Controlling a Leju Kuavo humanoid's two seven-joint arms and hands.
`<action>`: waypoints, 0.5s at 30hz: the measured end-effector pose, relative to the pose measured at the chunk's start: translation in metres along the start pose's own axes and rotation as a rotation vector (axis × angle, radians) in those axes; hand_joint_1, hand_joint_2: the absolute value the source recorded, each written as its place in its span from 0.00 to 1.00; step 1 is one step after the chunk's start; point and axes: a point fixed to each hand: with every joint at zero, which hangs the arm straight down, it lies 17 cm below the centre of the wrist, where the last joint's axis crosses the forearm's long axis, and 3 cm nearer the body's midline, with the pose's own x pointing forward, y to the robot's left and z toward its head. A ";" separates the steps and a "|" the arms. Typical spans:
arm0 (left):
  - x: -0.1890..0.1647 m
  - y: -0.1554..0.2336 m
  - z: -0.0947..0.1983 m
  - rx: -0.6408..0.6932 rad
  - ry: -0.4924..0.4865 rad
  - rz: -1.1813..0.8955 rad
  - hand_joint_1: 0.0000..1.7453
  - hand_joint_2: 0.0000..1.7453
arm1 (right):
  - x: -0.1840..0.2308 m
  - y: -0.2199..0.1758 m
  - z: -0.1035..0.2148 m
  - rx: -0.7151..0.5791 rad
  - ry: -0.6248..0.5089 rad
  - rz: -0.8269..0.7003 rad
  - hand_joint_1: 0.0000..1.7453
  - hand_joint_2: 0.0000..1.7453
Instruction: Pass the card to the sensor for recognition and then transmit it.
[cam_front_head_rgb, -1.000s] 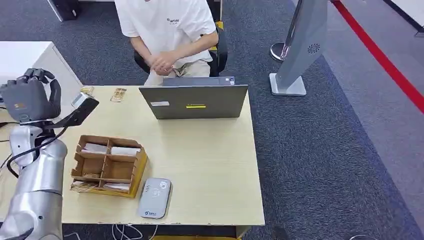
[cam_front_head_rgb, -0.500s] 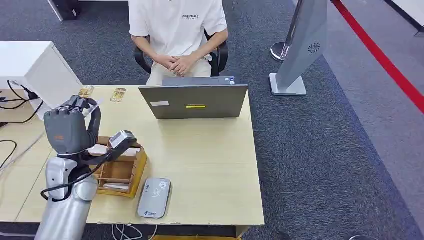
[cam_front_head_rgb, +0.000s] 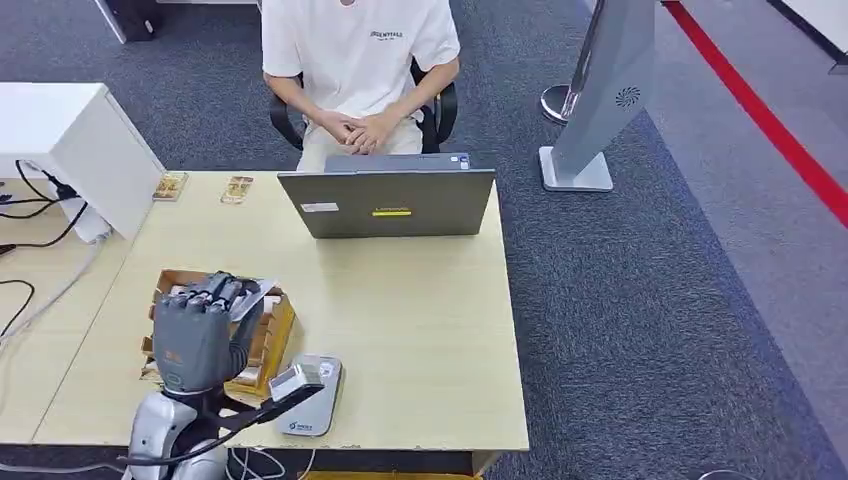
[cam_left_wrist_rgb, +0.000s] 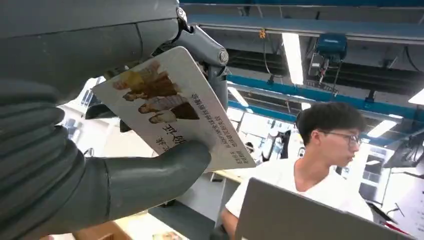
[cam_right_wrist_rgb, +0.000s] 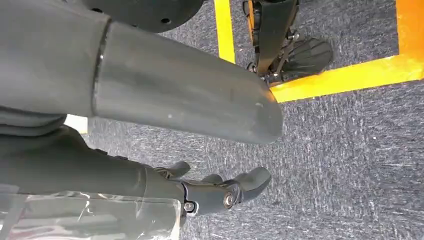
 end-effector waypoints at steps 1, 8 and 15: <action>0.001 -0.001 0.003 -0.008 0.004 0.006 1.00 1.00 | 0.000 0.000 0.000 0.000 0.001 -0.006 0.00 0.00; 0.009 -0.018 0.042 -0.101 0.032 0.026 1.00 1.00 | -0.002 -0.001 0.000 -0.003 -0.002 -0.028 0.00 0.00; 0.006 -0.027 0.057 -0.157 0.053 0.016 1.00 1.00 | 0.001 -0.001 0.000 -0.002 -0.010 -0.030 0.00 0.00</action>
